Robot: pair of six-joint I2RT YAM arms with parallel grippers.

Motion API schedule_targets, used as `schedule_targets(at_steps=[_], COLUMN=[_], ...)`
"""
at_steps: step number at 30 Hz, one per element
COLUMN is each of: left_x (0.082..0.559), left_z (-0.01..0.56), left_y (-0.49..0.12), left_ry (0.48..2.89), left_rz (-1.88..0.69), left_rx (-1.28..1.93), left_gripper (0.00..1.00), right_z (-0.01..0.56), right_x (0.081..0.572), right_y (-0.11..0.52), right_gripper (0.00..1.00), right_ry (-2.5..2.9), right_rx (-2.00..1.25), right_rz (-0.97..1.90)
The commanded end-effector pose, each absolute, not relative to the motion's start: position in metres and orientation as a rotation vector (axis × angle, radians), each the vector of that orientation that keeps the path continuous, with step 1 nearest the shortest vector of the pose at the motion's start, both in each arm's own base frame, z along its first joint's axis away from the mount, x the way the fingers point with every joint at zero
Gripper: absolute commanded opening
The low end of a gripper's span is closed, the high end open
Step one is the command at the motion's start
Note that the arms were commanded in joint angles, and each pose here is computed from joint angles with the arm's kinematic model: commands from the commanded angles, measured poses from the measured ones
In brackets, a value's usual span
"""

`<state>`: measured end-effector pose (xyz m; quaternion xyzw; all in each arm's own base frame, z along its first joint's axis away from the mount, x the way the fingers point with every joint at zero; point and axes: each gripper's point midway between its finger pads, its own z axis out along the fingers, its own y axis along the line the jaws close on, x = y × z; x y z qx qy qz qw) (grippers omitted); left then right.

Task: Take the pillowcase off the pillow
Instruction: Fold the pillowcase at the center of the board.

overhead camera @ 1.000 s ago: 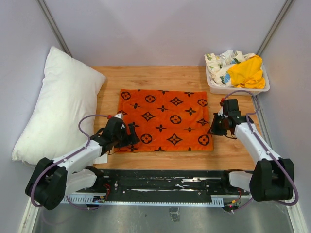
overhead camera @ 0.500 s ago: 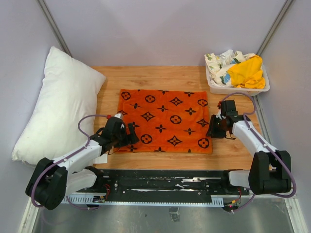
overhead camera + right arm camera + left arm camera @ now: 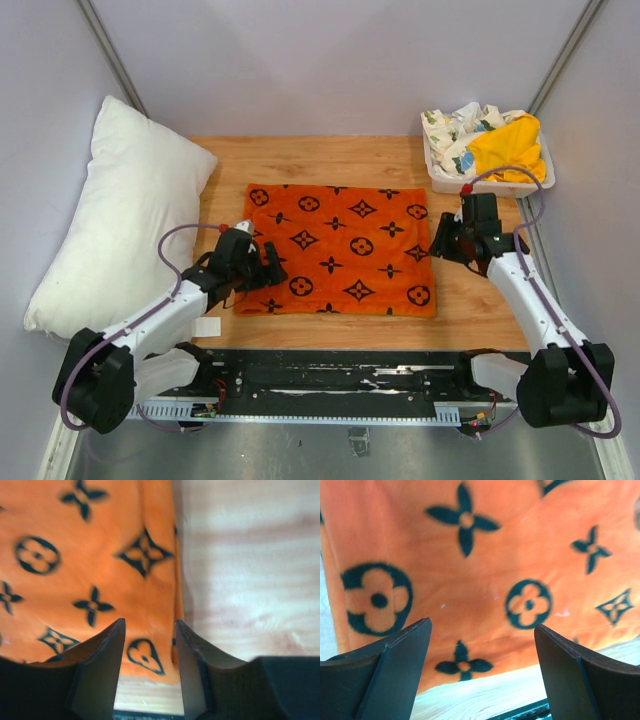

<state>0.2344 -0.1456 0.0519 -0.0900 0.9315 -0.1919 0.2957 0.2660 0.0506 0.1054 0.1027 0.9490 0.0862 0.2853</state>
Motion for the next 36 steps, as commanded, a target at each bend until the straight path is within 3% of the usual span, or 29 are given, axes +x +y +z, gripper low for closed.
schedule_targets(at_steps=[1, 3, 6, 14, 25, 27, 31, 36], left_x=[0.267, 0.271, 0.27, 0.247, 0.226, 0.225, 0.23, 0.272], left_z=[0.107, 0.108, 0.096, 0.054, 0.011, 0.008, 0.014, 0.083], left_y=[-0.154, -0.154, -0.154, -0.151, -0.132, -0.125, -0.117, -0.132], left_ry=[2.318, 2.313, 2.347, 2.434, 2.555, 2.567, 2.545, 2.331], left_rz=[-0.55, -0.539, -0.524, -0.548, -0.473, -0.425, -0.367, -0.453], left_rx=[-0.195, -0.188, -0.186, -0.229, -0.365, -0.38, -0.392, -0.228], left_gripper=[0.89, 0.9, 0.9, 0.9, 0.92, 0.92, 0.93, 0.93], right_z=[0.143, 0.137, 0.114, 0.049, 0.013, 0.015, 0.031, 0.089], right_x=[0.312, 0.325, 0.334, 0.348, 0.365, 0.367, 0.368, 0.384], right_y=[0.07, 0.093, 0.123, 0.118, 0.027, 0.019, 0.017, 0.041], right_gripper=[0.36, 0.21, 0.13, 0.11, 0.1, 0.13, 0.31, 0.56], right_ry=[2.404, 2.414, 2.479, 2.615, 2.61, 2.6, 2.551, 2.39], right_rx=[0.279, 0.254, 0.202, 0.216, 0.519, 0.543, 0.533, 0.4], right_rz=[0.306, 0.417, 0.523, 0.488, 0.238, 0.208, 0.199, 0.371])
